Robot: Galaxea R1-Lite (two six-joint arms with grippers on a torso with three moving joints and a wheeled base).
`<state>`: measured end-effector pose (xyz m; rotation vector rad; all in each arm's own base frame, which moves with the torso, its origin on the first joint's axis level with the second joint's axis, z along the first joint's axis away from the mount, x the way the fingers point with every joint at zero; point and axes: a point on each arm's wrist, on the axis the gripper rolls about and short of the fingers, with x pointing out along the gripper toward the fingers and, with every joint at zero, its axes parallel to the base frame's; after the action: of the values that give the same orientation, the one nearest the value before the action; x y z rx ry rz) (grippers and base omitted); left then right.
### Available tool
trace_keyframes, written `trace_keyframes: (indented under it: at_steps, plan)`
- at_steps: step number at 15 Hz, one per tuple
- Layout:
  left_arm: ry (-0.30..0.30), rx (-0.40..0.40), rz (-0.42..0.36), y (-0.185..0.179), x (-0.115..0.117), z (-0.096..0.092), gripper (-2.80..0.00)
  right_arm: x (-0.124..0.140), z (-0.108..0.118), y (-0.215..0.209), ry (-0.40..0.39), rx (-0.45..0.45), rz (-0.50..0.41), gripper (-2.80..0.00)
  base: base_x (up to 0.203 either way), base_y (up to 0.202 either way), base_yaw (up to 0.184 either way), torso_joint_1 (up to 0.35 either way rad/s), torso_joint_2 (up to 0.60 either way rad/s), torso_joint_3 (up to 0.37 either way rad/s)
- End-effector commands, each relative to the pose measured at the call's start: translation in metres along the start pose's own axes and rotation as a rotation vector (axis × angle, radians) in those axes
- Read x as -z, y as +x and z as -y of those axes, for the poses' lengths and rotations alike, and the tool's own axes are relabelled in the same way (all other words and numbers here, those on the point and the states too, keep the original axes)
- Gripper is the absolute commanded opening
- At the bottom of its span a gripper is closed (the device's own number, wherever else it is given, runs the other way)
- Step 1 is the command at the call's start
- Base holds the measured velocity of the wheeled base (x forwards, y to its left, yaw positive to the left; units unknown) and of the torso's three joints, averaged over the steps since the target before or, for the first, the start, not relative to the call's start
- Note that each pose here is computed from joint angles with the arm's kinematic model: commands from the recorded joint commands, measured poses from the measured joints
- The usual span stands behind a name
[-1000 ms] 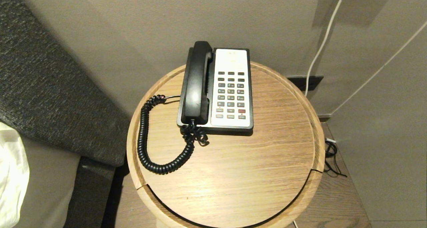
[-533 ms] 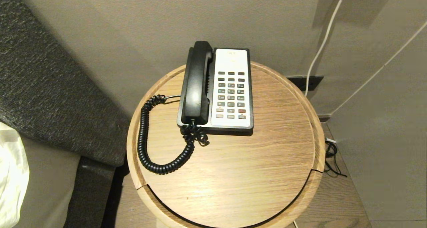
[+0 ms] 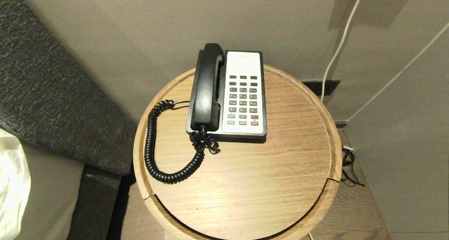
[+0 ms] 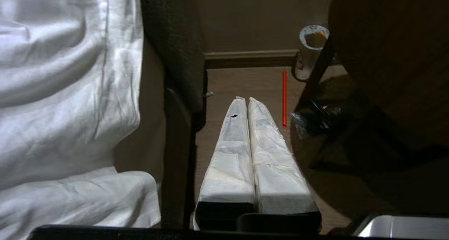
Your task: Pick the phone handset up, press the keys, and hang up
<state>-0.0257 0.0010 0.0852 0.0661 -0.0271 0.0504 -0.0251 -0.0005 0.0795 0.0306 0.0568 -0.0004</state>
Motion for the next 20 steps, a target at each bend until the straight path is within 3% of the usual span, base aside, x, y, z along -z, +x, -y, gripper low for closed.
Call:
trace_keyframes:
  at_steps: [1,4,6,20]
  plan:
    - [-0.001,0.026,-0.006,0.000,0.001,0.001,-2.80,0.003,0.000,0.004,-0.106,-0.017,0.043,-2.80,0.000,0.000,0.000,0.000,0.00,0.000]
    - [0.020,0.067,-0.037,0.003,0.010,0.002,-2.80,0.003,0.000,0.004,-0.103,-0.016,0.042,-2.80,0.000,0.000,0.000,0.000,0.00,0.000]
    - [-0.005,0.063,-0.037,0.003,0.011,0.002,-2.80,0.003,0.000,0.004,-0.109,-0.022,0.036,-2.80,0.000,0.000,0.000,0.000,0.00,0.000]
    - [-0.032,0.052,-0.035,0.003,0.010,0.002,-2.80,0.003,0.000,0.004,-0.103,-0.019,0.042,-2.80,0.000,0.000,0.000,0.000,0.00,0.000]
